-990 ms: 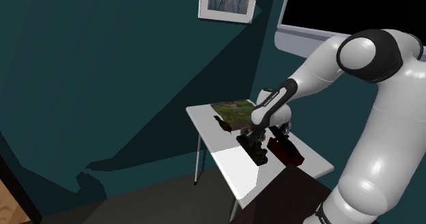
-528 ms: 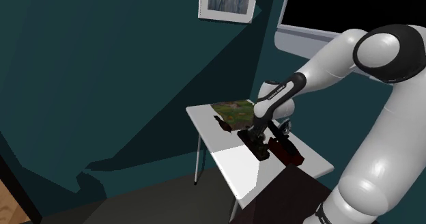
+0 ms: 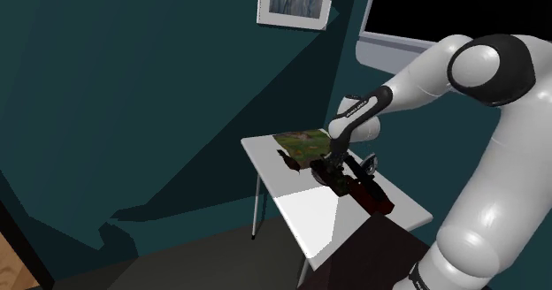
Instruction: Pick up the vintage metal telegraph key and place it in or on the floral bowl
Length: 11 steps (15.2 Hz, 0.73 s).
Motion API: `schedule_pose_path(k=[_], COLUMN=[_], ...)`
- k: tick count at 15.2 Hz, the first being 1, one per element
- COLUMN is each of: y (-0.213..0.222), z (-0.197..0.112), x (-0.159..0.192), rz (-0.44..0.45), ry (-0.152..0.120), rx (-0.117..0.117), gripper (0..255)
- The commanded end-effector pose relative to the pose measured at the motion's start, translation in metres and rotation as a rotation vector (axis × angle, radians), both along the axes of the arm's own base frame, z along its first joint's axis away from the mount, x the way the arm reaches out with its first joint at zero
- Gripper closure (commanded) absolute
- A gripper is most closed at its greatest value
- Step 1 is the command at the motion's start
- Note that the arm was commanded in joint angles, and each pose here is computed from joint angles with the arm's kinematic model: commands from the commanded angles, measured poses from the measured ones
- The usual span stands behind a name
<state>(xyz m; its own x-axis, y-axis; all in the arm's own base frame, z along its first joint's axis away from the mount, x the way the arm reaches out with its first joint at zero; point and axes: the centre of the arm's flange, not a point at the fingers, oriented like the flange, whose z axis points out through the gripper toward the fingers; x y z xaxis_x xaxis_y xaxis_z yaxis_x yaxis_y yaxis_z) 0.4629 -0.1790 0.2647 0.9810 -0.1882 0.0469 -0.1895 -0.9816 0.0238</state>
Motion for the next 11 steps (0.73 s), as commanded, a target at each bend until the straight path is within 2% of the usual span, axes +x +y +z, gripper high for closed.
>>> schedule_pose_path(k=[1,9,11], y=[-0.024,-0.119,-0.119], z=[0.003,0.01,-0.001], x=[0.015,0.072,0.072], rz=[0.001,0.001,0.001], ry=[0.0,0.0,0.0], rx=[0.0,0.0,0.0], gripper=[255,255,255])
